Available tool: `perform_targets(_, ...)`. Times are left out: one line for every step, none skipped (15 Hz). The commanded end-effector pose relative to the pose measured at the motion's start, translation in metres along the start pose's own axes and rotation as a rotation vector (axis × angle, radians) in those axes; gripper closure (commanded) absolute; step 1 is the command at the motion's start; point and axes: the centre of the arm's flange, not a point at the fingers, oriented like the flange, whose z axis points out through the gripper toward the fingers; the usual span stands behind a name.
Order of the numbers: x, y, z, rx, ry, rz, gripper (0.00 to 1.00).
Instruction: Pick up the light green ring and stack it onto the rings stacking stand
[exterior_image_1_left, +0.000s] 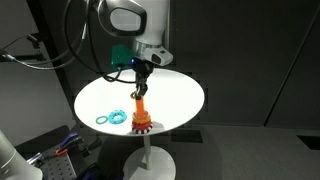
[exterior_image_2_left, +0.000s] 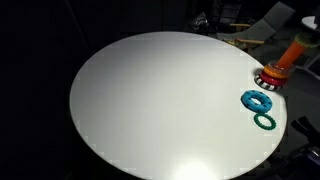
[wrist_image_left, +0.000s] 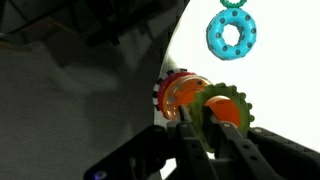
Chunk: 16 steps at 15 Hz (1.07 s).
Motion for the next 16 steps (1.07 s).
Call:
perform_targets(0.002, 0.002, -0.003, -0.011, 0.02, -0.016, 0.94)
perform_targets(0.003, 0.002, -0.003, -0.01, 0.021, -0.017, 0.94)
perform_targets(0.003, 0.002, -0.003, -0.008, 0.022, -0.018, 0.94)
perform_targets(0.003, 0.001, -0.002, -0.005, 0.025, -0.019, 0.94)
perform_targets(0.004, 0.001, -0.002, -0.001, 0.028, -0.022, 0.94)
perform_targets(0.004, 0.0, -0.002, 0.002, 0.033, -0.024, 0.94)
perform_targets(0.005, 0.0, -0.002, 0.006, 0.037, -0.027, 0.94)
perform_targets(0.005, -0.001, -0.002, 0.01, 0.04, -0.032, 0.94)
perform_targets(0.006, -0.002, -0.002, 0.014, 0.042, -0.037, 0.94)
perform_targets(0.006, -0.002, -0.001, 0.018, 0.045, -0.041, 0.94)
perform_targets(0.007, -0.003, 0.0, 0.028, 0.044, -0.046, 0.94)
perform_targets(0.007, -0.003, 0.001, 0.032, 0.044, -0.052, 0.94)
perform_targets(0.007, -0.004, 0.003, 0.036, 0.043, -0.058, 0.94)
perform_targets(0.008, -0.004, 0.005, 0.042, 0.042, -0.062, 0.94)
perform_targets(0.008, -0.005, 0.007, 0.049, 0.04, -0.066, 0.94)
perform_targets(0.009, -0.006, 0.009, 0.052, 0.038, -0.068, 0.94)
